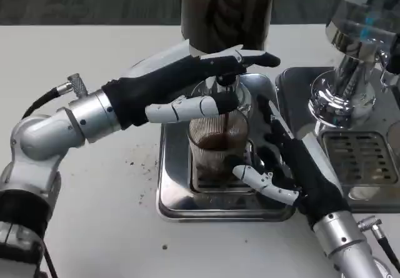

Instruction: Grasp the cup under the faucet to collect the drink, then remove the cup.

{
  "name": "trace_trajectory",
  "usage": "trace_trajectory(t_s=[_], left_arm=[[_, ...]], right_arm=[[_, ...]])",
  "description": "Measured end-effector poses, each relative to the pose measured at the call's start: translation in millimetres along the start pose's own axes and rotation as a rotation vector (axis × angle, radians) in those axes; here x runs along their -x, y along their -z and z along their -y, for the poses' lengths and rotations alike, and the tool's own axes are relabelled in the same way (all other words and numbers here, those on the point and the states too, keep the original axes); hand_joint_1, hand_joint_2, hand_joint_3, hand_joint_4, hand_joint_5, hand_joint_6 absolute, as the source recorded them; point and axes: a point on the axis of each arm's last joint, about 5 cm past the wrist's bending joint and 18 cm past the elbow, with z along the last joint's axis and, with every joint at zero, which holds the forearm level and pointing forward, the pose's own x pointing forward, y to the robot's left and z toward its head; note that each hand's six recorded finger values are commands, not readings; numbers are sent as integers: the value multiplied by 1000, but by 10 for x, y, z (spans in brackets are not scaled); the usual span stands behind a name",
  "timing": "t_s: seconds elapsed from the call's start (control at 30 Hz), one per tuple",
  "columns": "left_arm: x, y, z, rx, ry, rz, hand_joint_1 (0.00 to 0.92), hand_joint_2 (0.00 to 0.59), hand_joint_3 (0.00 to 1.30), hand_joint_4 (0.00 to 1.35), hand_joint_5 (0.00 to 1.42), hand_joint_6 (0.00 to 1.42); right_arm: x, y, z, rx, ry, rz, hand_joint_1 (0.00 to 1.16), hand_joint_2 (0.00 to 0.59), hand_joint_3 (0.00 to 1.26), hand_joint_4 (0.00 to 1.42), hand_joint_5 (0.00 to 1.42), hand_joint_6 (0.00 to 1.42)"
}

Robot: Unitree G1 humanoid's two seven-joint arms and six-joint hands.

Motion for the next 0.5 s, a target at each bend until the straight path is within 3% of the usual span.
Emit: trace_trajectory(t_s=[0.27,0.5], left_arm=[[6,-2,-3,-2,1,0,0,150,178,57,0,0],[12,-4,-6,-3,1,-2,0,150,178,64,0,0]], right_arm=[[5,23,-21,-6,-6,-8,593,231,0,0,0,95],[-16,2,-54,-19,-22,3,590,232,0,0,0,95]])
